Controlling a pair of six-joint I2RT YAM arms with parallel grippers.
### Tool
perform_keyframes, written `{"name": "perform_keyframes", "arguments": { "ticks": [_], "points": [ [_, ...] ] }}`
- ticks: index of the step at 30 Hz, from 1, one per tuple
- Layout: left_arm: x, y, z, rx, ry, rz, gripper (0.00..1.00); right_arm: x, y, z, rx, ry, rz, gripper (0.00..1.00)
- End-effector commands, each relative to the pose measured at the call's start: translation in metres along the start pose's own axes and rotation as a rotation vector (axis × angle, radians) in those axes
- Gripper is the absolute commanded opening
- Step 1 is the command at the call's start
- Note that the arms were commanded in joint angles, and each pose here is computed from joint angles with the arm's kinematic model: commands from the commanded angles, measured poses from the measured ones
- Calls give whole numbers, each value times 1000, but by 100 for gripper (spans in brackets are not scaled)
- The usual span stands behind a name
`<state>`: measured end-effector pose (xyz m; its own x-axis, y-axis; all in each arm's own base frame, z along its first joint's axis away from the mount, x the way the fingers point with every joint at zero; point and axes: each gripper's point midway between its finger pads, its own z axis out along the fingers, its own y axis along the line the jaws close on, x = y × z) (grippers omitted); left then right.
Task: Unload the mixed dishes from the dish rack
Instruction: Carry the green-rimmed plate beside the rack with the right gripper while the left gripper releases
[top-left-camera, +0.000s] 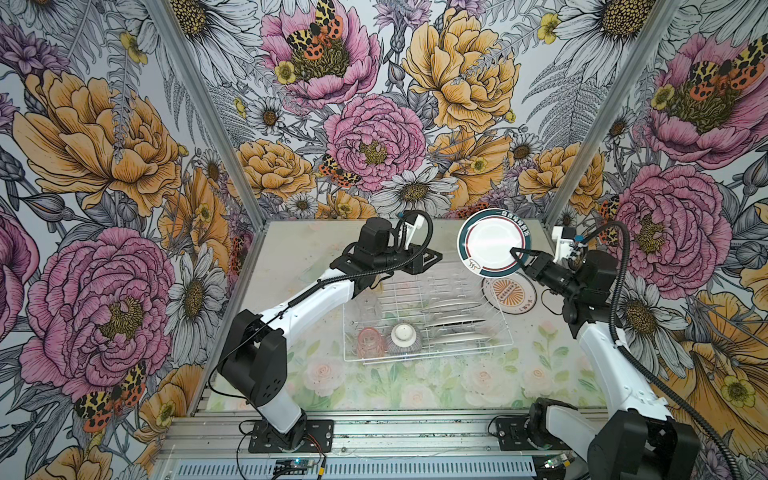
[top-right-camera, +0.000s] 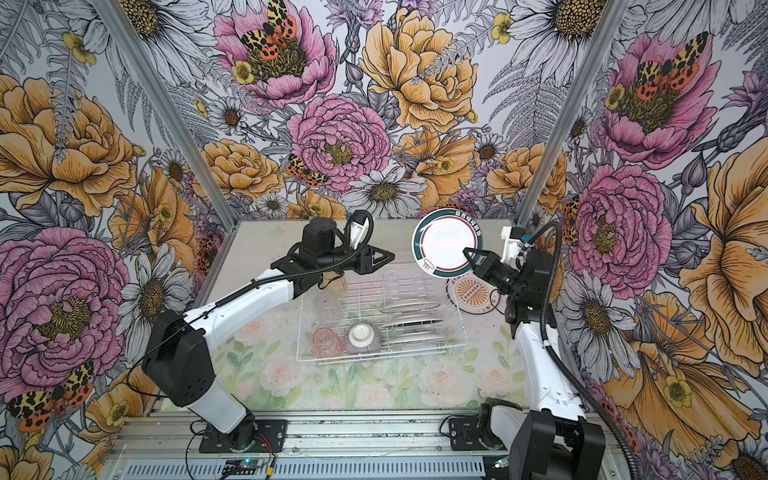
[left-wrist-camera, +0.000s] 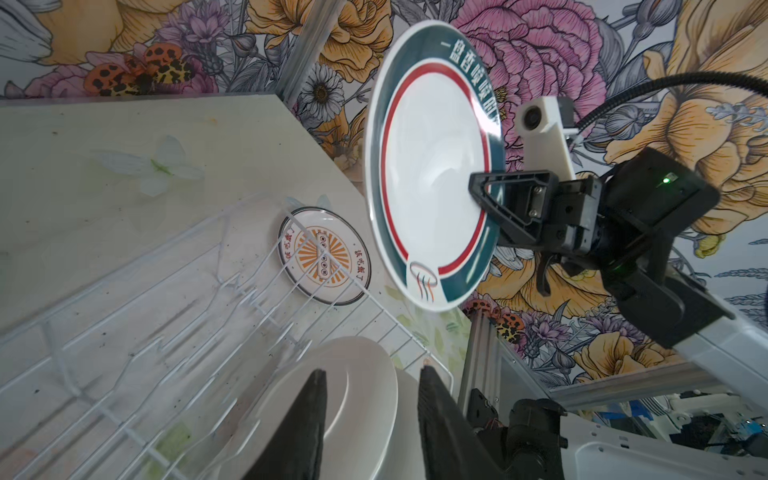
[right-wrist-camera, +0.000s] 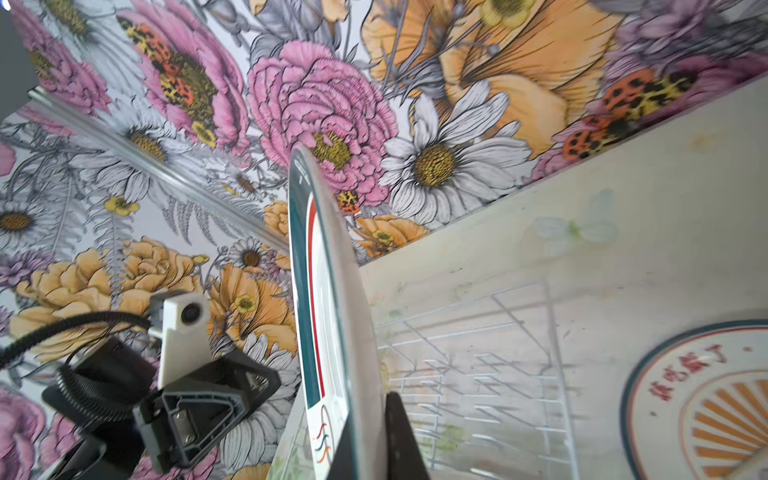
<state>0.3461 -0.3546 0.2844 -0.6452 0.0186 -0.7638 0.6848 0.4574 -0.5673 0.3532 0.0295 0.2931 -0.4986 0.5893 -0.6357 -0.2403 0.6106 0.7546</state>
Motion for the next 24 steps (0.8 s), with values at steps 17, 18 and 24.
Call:
{"name": "perform_keyframes", "arguments": {
  "ticks": [17,18,24],
  "points": [
    [32,63,-80,-415,73,107,40,18,-181,-38,508,-19,239,0],
    [33,63,-79,-413,74,105,40,21,-186,-37,517,-10,246,0],
    [33,64,-75,-406,83,105,39,40,-205,-32,532,47,289,0]
  ]
}}
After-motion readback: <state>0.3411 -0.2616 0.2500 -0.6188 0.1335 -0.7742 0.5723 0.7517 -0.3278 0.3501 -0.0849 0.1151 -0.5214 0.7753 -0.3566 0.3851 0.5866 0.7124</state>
